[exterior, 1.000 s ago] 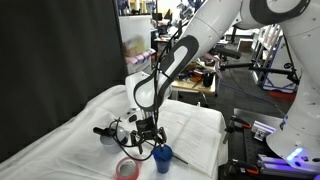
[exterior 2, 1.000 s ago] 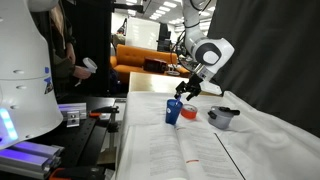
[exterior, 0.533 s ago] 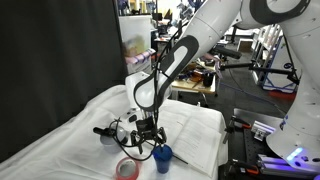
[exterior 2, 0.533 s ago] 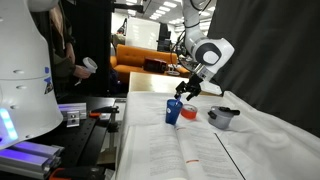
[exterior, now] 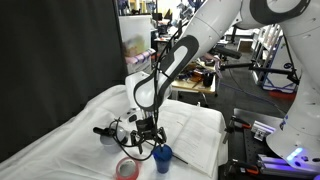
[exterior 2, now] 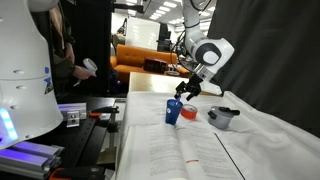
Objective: Take the marker out of the cup and put it on the book
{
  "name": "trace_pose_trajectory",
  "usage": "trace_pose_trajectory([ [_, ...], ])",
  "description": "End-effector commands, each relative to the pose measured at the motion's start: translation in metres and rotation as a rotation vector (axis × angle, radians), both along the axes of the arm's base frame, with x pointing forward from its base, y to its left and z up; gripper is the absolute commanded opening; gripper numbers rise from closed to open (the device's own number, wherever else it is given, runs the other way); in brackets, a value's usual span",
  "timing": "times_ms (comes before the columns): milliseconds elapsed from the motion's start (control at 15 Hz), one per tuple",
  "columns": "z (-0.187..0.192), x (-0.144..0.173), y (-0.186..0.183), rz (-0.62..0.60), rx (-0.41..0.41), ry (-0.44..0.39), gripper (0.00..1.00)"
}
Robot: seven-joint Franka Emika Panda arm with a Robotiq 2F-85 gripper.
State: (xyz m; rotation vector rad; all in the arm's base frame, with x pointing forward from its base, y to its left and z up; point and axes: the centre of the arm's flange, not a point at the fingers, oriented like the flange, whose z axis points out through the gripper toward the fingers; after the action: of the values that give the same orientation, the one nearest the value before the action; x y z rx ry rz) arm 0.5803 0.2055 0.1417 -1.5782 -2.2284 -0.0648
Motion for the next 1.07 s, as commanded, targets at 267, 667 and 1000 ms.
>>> trace_pose_trajectory([
  [267, -0.0018, -0.0013, 0.0002, -0.01, -0.011, 0.004, 1.0],
  [667, -0.0036, -0.0029, -0.0022, -0.036, -0.02, 0.015, 0.55],
  [1000, -0.0046, -0.0044, -0.0056, -0.045, -0.027, 0.029, 0.19],
])
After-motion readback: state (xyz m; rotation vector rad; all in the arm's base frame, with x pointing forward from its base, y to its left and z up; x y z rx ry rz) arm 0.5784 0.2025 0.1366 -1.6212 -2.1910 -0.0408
